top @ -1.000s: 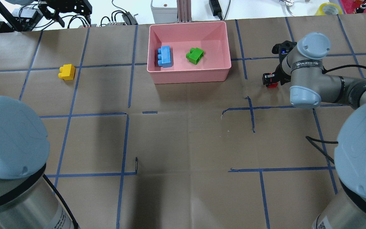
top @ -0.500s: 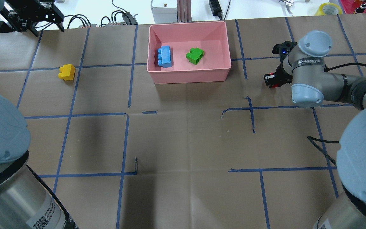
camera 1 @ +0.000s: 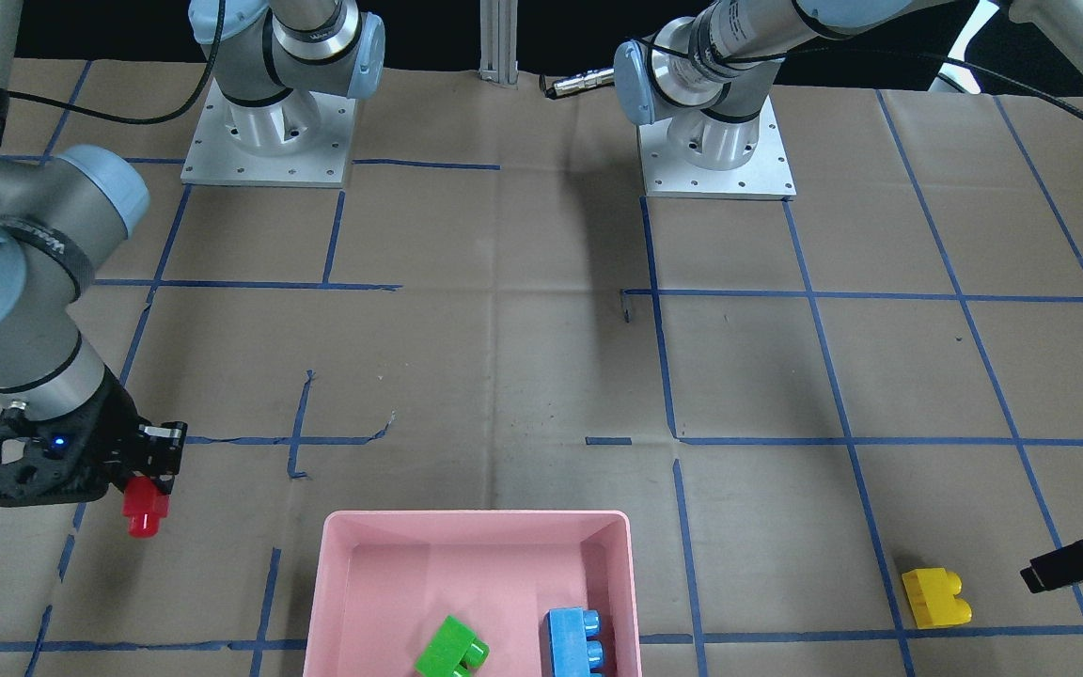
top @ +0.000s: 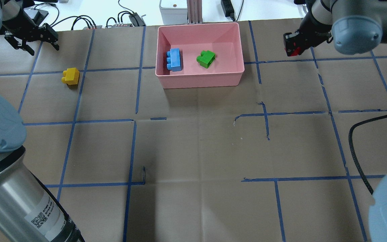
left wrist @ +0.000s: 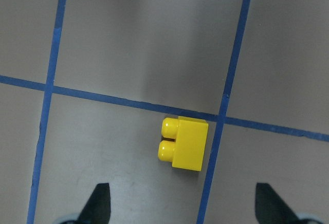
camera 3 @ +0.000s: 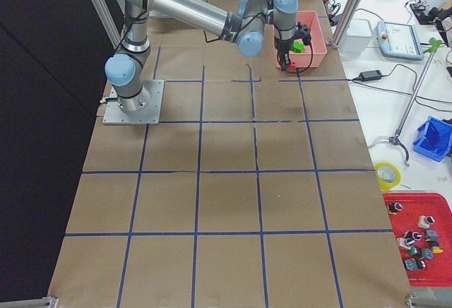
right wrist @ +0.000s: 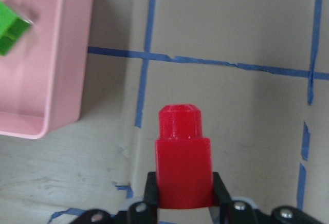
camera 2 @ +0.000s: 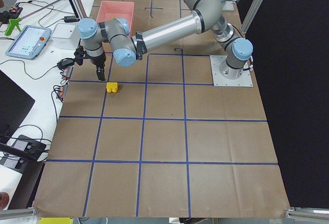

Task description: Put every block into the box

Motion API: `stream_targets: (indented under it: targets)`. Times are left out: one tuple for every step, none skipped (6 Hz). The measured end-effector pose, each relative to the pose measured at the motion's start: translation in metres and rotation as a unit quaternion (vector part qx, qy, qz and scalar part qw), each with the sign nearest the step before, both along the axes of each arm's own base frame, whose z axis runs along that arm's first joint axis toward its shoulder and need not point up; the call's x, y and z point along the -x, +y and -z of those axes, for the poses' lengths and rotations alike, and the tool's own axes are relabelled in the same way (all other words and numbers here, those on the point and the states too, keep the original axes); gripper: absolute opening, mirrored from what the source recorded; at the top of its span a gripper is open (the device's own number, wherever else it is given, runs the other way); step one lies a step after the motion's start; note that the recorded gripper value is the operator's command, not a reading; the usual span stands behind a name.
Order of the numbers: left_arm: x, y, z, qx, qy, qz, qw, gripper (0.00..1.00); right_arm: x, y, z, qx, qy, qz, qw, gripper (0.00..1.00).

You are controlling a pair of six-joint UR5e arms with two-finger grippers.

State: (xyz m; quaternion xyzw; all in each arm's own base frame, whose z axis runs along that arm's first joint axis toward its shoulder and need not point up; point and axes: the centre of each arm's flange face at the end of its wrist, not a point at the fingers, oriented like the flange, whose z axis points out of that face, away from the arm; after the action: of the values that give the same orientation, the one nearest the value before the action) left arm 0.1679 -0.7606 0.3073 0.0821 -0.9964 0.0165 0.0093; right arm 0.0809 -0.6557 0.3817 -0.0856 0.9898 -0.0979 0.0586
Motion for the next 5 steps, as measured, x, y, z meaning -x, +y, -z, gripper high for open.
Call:
stream_targets:
  targets:
    - [0.002,0.002,0.028,-0.001,0.0,0.019,0.9998,0.99,-0.051,-0.02,-0.006,0.005,-0.038,-0.028,0.9989,0.07]
    - [0.003,0.009,0.057,0.004,-0.004,0.045,0.999,0.99,-0.102,-0.044,0.005,0.013,-0.067,-0.046,0.9966,0.07]
    - [0.006,0.019,0.085,0.014,-0.009,0.06,0.9981,0.99,-0.146,-0.066,0.022,0.023,-0.087,-0.052,0.9946,0.08]
    - [0.01,0.028,0.108,0.022,-0.013,0.065,0.9976,0.99,-0.178,-0.08,0.037,0.033,-0.101,-0.044,0.9934,0.37]
    - [0.012,0.033,0.119,0.027,-0.015,0.066,0.9973,0.99,-0.193,-0.085,0.046,0.039,-0.108,-0.034,0.9928,0.99]
